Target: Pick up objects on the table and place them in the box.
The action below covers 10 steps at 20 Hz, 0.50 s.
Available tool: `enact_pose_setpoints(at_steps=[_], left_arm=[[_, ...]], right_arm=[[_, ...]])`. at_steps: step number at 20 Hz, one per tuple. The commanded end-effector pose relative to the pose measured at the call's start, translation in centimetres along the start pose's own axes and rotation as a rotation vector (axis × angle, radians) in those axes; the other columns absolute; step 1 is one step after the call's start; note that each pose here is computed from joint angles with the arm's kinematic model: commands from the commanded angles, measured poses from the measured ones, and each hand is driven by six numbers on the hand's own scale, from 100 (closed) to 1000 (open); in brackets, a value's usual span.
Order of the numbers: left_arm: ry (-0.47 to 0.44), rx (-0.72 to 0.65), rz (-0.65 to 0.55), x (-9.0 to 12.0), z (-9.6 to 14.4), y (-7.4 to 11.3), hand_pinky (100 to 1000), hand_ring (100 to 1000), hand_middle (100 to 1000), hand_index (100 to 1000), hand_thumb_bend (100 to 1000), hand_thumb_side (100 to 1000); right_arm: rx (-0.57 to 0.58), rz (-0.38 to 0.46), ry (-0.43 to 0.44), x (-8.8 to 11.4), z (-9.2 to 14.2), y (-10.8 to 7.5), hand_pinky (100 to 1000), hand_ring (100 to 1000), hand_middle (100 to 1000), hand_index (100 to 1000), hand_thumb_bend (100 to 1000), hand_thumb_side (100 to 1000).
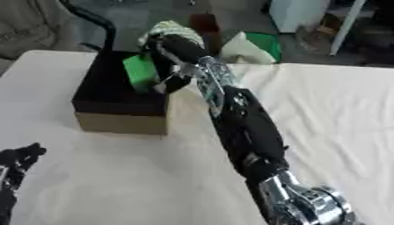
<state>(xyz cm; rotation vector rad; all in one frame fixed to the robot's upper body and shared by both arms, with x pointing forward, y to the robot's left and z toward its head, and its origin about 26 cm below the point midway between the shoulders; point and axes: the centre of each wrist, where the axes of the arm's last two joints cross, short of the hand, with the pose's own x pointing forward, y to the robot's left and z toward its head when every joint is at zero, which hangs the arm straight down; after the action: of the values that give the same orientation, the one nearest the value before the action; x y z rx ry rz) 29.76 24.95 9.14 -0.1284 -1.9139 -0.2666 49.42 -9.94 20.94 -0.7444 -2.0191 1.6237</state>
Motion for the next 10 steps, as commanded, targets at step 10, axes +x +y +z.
enact_pose_setpoints(at_steps=[10], left_arm=[[-0.014,-0.004,-0.01,0.4,-0.1,0.1,1000,952,669,712,100,811]], right_arm=[[-0.091,-0.034,-0.096,-0.2,-0.2,-2.7,884,828,914,917,472,165]])
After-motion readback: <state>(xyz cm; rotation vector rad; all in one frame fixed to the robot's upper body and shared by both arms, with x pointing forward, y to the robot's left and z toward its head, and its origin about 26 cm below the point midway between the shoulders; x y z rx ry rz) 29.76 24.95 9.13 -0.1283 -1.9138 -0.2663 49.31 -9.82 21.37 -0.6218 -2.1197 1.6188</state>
